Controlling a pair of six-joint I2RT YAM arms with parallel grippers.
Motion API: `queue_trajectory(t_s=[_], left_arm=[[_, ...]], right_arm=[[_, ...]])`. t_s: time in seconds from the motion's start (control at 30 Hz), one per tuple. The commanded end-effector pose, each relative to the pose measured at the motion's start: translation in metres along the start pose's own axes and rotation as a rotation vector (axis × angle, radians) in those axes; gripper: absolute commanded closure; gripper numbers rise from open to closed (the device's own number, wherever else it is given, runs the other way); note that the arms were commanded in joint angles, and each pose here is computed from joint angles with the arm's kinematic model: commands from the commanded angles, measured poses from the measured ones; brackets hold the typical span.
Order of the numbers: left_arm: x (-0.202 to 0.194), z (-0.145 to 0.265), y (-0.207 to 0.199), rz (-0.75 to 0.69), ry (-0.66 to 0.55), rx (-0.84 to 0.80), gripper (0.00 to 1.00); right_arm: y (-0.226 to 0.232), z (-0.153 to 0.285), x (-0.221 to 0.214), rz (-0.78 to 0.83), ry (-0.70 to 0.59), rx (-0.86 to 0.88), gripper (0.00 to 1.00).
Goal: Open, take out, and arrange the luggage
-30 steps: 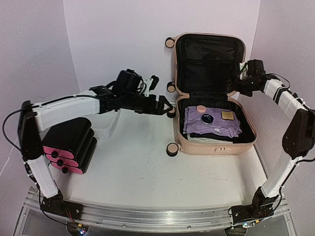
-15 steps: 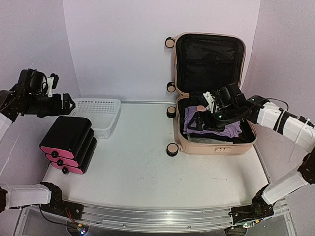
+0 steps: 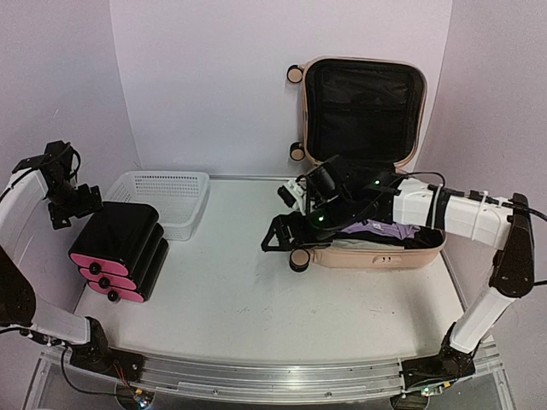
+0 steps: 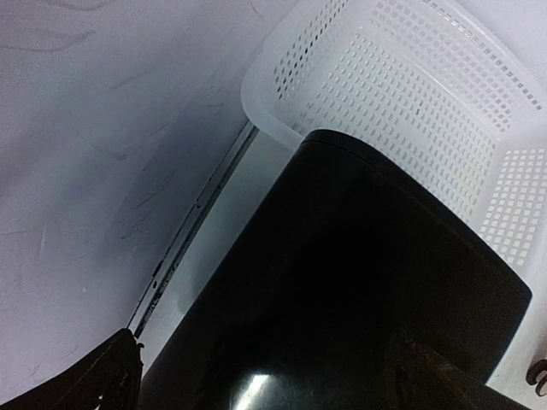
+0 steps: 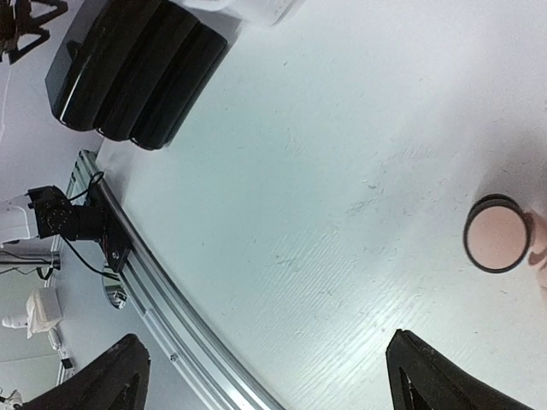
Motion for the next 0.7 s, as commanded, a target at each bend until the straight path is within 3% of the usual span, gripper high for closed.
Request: queue_trajectory(t_s=[0.0, 0.17, 0.47, 0.67], left_arm=[[0.002, -0.023, 0.001, 0.016, 0.009, -0.139, 0.00], [-0.017, -0.041, -0.004, 0.053, 0.104, -0.293, 0.00], [-0.058, -0.027, -0.015, 0.122, 0.157, -0.473, 0.01], [-0.082, -0.021, -0.029, 0.216, 0.226, -0.686, 0.06]], right_arm=[[0.026, -0.004, 0.009, 0.022, -0.024, 0.091, 0.02], [0.027, -0.015, 0.011, 0.021, -0.009, 0.090, 0.02], [0.027, -0.038, 0.021, 0.005, 0.007, 0.116, 0.02], [0.030, -0.051, 0.027, -0.001, 0.018, 0.132, 0.02]])
Point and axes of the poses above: each gripper's point midway between its finger pads, its own z axis back along the fingers, its own y axis along the line the jaws close on, x = y × z, the point moved 10 cm from there along z, back along the fingers, and after that the axes turned 11 degrees about -z, right-handed, at the moved point
